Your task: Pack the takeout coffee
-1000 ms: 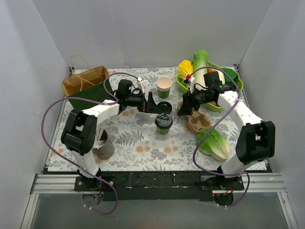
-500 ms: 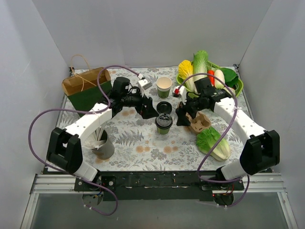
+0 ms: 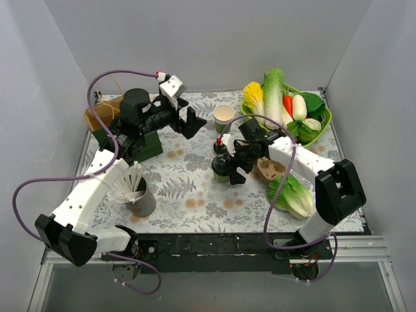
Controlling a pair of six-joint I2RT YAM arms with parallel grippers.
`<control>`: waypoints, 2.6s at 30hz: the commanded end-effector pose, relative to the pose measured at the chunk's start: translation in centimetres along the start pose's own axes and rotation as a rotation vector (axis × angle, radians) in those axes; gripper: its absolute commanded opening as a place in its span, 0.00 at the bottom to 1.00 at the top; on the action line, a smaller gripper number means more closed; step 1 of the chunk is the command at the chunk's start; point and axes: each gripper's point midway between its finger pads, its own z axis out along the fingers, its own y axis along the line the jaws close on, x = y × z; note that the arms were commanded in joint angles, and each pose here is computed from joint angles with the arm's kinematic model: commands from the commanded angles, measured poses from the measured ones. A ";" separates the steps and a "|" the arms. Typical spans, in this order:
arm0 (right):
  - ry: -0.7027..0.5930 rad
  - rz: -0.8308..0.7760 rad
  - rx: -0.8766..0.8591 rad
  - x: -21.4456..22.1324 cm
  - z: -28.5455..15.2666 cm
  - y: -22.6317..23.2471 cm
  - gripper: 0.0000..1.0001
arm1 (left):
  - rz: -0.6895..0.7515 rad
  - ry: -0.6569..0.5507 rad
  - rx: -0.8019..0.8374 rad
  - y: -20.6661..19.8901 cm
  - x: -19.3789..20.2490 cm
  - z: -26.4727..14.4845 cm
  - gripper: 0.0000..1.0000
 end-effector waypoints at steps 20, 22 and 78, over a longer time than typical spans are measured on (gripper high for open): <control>-0.098 0.164 -0.086 -5.5 5.7 -0.8 0.93 | 0.079 0.012 -0.298 4.8 -1.8 -2.4 0.98; -0.123 0.158 -0.078 -7.0 5.8 -1.3 0.92 | 0.081 0.013 -0.305 5.1 -1.9 -2.4 0.98; 0.006 0.501 0.347 5.9 -10.8 -9.4 0.64 | -0.072 0.068 -0.063 1.9 2.7 -2.3 0.98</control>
